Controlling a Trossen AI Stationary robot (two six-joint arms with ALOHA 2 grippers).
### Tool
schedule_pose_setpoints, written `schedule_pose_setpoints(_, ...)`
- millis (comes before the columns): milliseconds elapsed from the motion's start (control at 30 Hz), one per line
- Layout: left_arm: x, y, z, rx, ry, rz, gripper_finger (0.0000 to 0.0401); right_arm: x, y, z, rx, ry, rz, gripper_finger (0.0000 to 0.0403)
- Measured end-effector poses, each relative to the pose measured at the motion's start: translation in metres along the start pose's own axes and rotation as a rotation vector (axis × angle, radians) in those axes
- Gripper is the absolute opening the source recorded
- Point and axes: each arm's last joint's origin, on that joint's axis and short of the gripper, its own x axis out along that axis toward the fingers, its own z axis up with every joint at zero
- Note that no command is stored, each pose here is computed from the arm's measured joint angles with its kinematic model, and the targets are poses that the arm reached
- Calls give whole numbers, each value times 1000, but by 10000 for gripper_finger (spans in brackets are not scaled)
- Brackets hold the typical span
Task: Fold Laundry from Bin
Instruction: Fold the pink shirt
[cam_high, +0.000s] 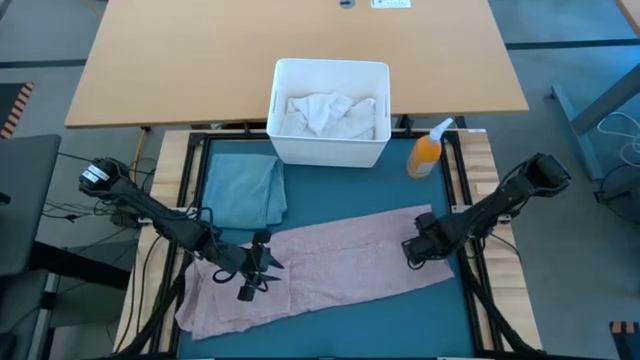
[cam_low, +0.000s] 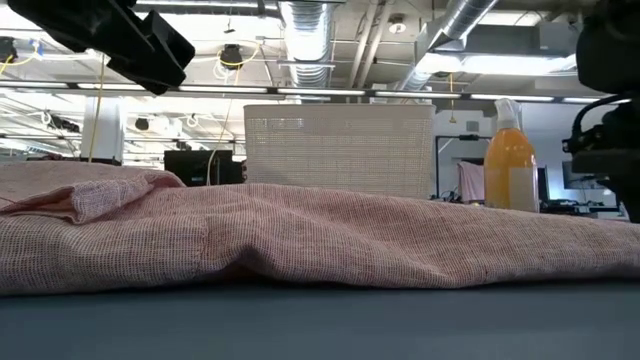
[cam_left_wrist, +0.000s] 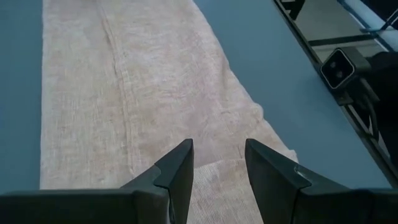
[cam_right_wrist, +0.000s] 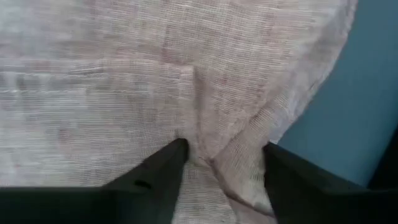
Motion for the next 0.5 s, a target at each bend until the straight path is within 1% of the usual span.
schedule_pose_setpoints(67,0,0,0,-2,2,-9,134,0,2,0,-17,-9,15,188)
schedule_pose_setpoints(233,0,0,0,-13,8,-31,134,0,6,0,-56,-29,57,63)
schedule_pose_setpoints(300,0,0,0,-14,9,-31,134,0,6,0,-63,-38,61,26)
schedule_pose_setpoints(367,0,0,0,-18,9,-31,134,-2,8,1,-74,-64,63,22)
schedule_pose_setpoints(433,0,0,-1,-20,13,-30,134,-7,12,4,-83,-103,70,27)
schedule_pose_setpoints(500,0,0,-1,-35,18,-30,134,-15,16,7,-108,-107,51,31)
